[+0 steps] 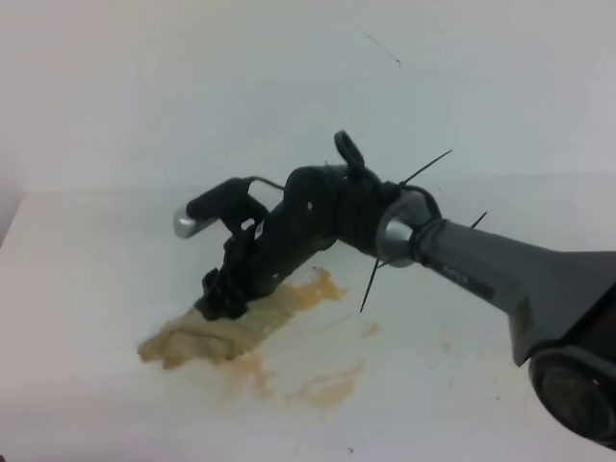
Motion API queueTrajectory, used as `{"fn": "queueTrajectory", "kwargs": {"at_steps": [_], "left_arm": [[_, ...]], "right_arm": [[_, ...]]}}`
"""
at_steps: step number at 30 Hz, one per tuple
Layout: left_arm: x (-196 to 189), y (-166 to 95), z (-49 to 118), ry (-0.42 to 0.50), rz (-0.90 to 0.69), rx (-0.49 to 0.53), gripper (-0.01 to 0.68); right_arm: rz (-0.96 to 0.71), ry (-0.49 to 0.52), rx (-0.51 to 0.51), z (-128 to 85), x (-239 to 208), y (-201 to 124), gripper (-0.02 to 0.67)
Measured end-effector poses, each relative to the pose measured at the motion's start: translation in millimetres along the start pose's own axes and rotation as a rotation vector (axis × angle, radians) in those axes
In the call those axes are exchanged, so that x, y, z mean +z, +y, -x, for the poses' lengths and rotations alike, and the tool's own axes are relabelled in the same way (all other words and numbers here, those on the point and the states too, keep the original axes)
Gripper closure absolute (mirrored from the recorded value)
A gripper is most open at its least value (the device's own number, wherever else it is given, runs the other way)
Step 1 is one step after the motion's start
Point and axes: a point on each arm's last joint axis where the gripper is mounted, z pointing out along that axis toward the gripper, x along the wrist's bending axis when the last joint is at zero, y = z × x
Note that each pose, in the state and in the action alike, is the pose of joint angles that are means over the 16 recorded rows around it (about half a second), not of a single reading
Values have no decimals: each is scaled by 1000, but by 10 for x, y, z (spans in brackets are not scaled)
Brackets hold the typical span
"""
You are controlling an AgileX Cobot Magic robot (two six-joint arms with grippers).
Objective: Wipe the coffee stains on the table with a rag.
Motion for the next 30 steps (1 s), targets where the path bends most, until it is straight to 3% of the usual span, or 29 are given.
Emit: {"fn": "queueTrajectory", "kwargs": {"at_steps": [5, 12, 18, 30], "left_arm": [[0, 0, 0, 0, 0, 0, 672], [0, 0, 0, 0, 0, 0, 672], [0, 0, 0, 0, 0, 0, 672], [0, 0, 0, 0, 0, 0, 672]], "right_arm": [[-110, -35, -48, -64, 209, -168, 312], [-260, -53, -105, -143, 308, -336, 486], [-369, -7, -127, -216, 298, -434, 615], [-519, 25, -123, -257, 157, -536, 647]]}}
